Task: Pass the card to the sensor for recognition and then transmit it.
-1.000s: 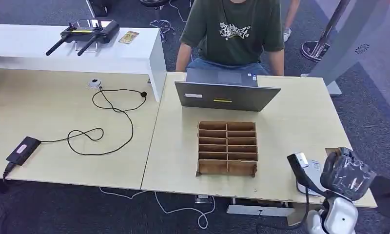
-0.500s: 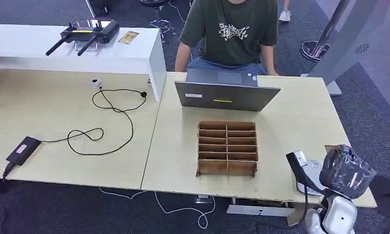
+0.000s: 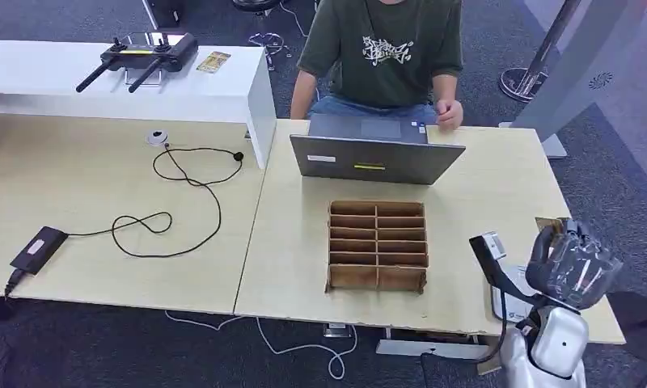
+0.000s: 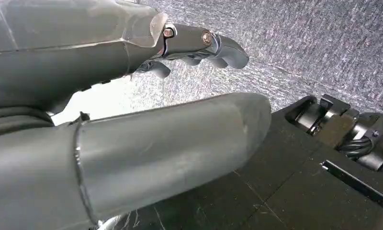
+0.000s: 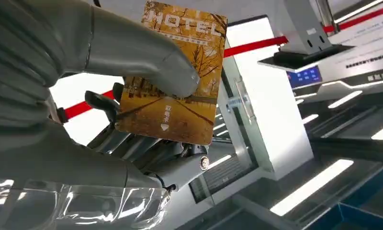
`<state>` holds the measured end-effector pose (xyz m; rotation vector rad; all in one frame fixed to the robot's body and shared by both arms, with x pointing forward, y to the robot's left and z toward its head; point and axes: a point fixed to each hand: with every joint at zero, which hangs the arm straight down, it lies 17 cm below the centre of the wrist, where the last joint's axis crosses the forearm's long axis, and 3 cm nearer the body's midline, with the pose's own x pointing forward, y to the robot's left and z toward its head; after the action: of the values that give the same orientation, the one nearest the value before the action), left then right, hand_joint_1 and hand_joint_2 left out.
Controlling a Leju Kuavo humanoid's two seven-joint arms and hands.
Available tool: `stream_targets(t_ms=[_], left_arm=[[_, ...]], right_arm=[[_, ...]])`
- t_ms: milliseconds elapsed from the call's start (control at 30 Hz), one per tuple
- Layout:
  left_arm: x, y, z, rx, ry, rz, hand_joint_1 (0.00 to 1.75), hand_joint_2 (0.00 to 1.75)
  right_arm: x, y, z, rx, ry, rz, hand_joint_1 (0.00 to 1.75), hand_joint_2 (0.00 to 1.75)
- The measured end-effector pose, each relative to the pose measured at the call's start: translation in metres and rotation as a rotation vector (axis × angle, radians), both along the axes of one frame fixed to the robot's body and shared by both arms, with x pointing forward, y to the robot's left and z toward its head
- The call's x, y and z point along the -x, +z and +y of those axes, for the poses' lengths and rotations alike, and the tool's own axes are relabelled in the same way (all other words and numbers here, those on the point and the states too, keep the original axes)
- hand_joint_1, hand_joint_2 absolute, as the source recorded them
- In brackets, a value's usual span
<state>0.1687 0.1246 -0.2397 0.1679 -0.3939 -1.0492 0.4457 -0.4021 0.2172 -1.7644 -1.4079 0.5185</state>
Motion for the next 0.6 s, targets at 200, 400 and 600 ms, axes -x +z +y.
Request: stream_targets(t_ms=[200, 400, 600], left_arm=[[-0.004, 0.001, -0.001, 0.001, -0.007, -0.004, 0.00, 0.00], [-0.004, 0.002, -0.002, 0.001, -0.021, -0.004, 0.00, 0.00], [-0.004, 0.002, -0.003, 0.003, -0.019, -0.003, 0.00, 0.00]], right_arm=[[-0.008, 0.014, 0.010, 0.009, 0.025, -0.032, 1.75, 1.75], [-0.016, 0.029, 0.020, 0.021, 0.053, -0.066, 1.75, 1.75], [-0.023, 0.040, 0.034, 0.030, 0.084, -0.087, 1.75, 1.75]])
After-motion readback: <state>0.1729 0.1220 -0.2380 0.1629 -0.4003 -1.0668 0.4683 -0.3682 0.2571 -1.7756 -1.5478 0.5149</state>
